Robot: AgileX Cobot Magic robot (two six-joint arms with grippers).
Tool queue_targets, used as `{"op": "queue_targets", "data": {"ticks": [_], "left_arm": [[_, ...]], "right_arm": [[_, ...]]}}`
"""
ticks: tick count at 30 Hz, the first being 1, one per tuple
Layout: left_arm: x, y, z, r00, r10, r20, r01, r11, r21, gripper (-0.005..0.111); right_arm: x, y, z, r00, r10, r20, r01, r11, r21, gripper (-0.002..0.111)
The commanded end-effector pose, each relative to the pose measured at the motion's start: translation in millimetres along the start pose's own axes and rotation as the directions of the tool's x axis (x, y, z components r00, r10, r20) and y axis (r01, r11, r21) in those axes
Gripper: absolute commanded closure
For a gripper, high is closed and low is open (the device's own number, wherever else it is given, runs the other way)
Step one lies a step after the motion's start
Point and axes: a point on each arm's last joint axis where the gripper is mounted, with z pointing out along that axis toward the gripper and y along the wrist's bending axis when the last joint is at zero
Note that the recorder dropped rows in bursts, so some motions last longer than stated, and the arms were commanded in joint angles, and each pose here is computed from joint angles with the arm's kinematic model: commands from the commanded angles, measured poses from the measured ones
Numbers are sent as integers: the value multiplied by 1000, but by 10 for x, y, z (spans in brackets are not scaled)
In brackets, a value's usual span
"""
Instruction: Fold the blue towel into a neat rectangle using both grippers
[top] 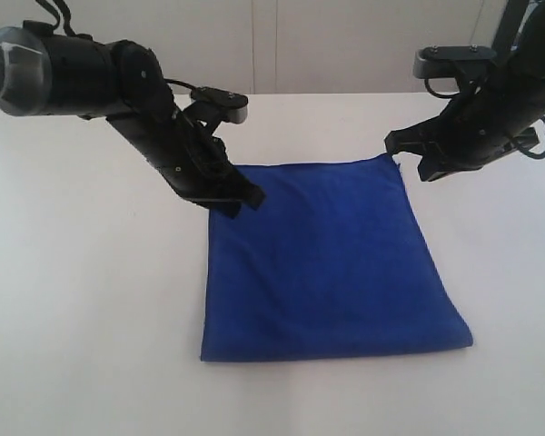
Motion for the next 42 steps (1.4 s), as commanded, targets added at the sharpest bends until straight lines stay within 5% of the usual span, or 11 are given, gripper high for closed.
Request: {"op": "queue_targets", "data": {"ticks": [1, 13, 31, 42], "left_arm": [[132, 30, 175, 997, -54, -46, 54, 999, 1, 107], [280, 110, 499, 989, -55, -134, 55, 998, -6, 107], [418, 297, 449, 956, 8, -293, -65, 981, -185, 107], [466, 503, 386, 949, -74, -307, 7, 977, -215, 107]], "right_arm": [[48, 1, 1, 1000, -9, -7, 9, 1000, -1, 108], [157, -8, 65, 999, -4, -46, 4, 1000, -1, 108], [160, -7, 64, 999, -4, -49, 4, 1000, -2, 108], [160, -8, 64, 999, -5, -50, 5, 1000, -1, 108]]}}
